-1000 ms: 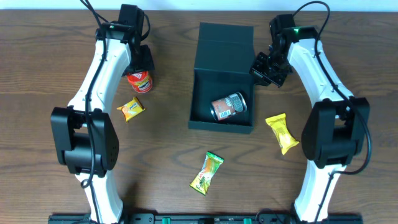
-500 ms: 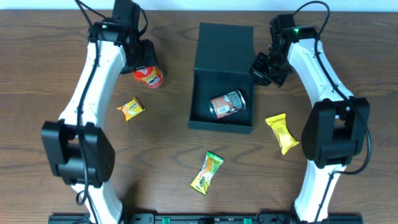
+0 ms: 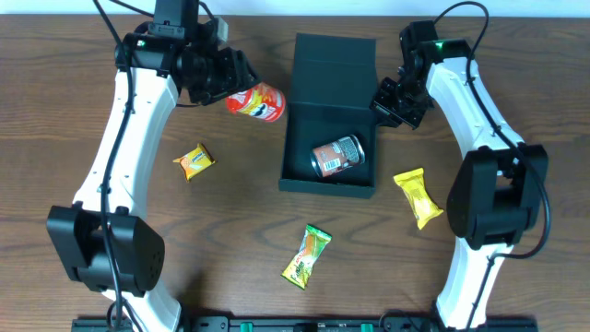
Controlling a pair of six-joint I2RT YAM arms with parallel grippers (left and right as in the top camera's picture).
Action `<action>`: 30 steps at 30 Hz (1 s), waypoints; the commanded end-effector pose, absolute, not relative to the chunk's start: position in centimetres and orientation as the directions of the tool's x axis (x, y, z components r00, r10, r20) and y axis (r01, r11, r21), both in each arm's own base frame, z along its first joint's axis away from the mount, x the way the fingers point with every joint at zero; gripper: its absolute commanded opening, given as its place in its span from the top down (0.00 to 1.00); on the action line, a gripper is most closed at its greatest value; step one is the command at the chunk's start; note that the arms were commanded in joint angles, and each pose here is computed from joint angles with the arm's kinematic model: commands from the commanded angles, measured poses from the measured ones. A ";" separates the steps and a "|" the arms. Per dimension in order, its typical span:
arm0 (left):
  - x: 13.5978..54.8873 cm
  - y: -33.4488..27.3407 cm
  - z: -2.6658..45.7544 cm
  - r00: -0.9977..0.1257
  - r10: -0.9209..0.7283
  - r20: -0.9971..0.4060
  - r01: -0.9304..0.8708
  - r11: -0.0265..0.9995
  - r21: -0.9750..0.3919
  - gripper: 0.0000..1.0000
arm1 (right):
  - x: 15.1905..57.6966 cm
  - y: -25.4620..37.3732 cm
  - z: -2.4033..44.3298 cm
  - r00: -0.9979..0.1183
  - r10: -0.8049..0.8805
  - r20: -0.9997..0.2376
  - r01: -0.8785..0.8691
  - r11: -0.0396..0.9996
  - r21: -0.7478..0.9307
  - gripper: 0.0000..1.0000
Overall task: Pack container
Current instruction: 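Carry the left Pringles can right and lower it into the box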
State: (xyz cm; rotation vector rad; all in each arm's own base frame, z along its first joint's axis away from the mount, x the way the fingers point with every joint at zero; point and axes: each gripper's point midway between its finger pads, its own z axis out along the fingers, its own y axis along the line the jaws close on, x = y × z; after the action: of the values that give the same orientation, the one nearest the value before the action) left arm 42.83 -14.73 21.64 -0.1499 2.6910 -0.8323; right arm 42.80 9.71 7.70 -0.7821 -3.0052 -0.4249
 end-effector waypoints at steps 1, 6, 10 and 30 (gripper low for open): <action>41.7 -17.0 23.2 -0.956 -0.161 -0.245 0.039 0.759 -0.650 0.42 | 42.7 10.0 7.4 -0.884 0.462 0.075 0.465 0.849 0.251 0.98; 40.9 -18.2 23.2 -0.964 -0.131 -0.233 0.058 0.748 -0.661 0.42 | 42.8 8.8 7.2 -0.876 0.478 0.058 0.478 0.850 0.220 0.98; 40.3 -19.6 23.3 -0.969 -0.098 -0.227 0.082 0.737 -0.671 0.42 | 43.0 7.3 7.2 -0.859 0.509 0.058 0.508 0.833 0.219 0.98; 41.6 -26.9 15.4 -0.987 0.002 -0.158 0.107 0.745 -0.659 0.50 | 42.1 4.4 7.1 -0.828 0.552 0.100 0.561 0.806 0.189 0.98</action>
State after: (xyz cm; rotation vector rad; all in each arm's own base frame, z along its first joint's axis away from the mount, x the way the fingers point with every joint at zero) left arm 41.61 -26.29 17.74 0.1280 2.7381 -1.0670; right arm 42.27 4.53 7.48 -0.9407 -2.9409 -0.3483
